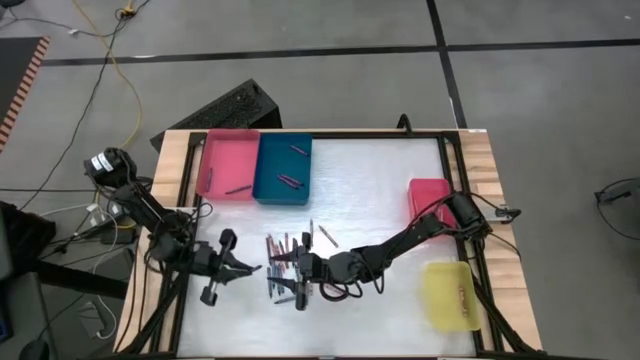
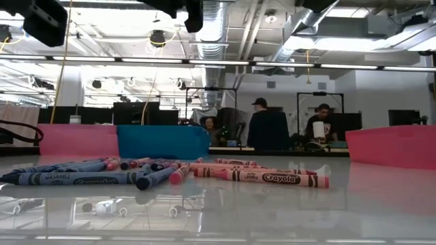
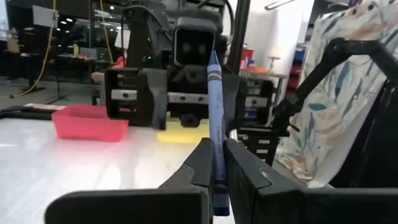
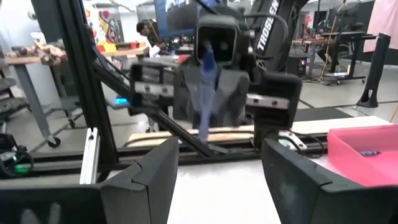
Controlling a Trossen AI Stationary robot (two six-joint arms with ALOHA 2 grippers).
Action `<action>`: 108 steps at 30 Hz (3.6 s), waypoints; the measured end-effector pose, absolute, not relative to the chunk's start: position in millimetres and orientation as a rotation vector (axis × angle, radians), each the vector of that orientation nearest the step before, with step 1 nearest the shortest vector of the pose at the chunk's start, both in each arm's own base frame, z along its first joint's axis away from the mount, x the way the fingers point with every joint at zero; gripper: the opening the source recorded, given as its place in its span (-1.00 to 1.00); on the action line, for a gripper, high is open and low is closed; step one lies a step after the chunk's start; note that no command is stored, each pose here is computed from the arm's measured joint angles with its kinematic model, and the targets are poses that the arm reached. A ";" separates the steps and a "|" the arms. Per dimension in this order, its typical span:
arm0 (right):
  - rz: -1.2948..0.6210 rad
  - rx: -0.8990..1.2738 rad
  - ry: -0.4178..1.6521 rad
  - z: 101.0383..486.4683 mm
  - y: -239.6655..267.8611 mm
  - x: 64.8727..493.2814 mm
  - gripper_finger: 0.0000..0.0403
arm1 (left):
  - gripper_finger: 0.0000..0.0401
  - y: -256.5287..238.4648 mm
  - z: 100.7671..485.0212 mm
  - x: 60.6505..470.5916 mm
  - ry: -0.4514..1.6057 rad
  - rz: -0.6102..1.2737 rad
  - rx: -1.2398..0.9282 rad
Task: Sort crayons
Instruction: Put the blue crayon into the large red bin
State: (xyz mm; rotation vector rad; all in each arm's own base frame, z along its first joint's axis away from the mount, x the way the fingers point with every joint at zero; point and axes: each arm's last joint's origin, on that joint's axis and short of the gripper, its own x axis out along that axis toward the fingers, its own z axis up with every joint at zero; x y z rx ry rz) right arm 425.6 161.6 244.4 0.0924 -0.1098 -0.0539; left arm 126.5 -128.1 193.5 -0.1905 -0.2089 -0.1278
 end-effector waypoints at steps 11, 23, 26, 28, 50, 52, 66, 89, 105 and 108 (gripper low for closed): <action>-0.066 0.117 -0.175 250.8 149.6 429.1 0.16 | -0.96 -123.3 192.2 135.7 -0.189 -0.079 -0.164; -0.060 0.128 -0.182 251.5 145.0 430.8 0.16 | -0.96 -115.9 191.6 143.3 -0.190 -0.058 -0.173; -0.063 0.142 -0.183 251.5 143.4 431.3 0.16 | -0.96 -114.5 189.8 145.4 -0.176 -0.063 -0.176; -0.066 0.153 -0.183 251.4 141.6 431.9 0.16 | -0.96 -114.3 190.1 145.5 -0.179 -0.065 -0.178; -0.041 0.183 -0.146 247.9 137.7 434.2 -0.80 | -0.96 -114.5 189.4 145.7 -0.172 -0.063 -0.185; -0.021 0.192 -0.142 247.5 136.1 435.0 -0.92 | -0.96 -114.5 189.4 145.7 -0.172 -0.063 -0.188; -0.017 0.202 -0.129 246.3 134.9 435.6 -0.99 | -0.88 -114.9 185.7 146.4 -0.136 -0.060 -0.243; -0.041 0.202 -0.131 246.2 132.3 436.2 -1.00 | -0.86 -117.6 182.4 145.4 -0.108 -0.089 -0.168; -0.038 0.210 -0.144 249.4 131.9 435.5 -1.00 | -0.35 -120.9 179.6 144.4 -0.087 -0.172 -0.153; -0.047 0.210 -0.145 249.4 131.0 435.6 -1.00 | -0.13 -120.6 179.6 144.4 -0.084 -0.162 -0.190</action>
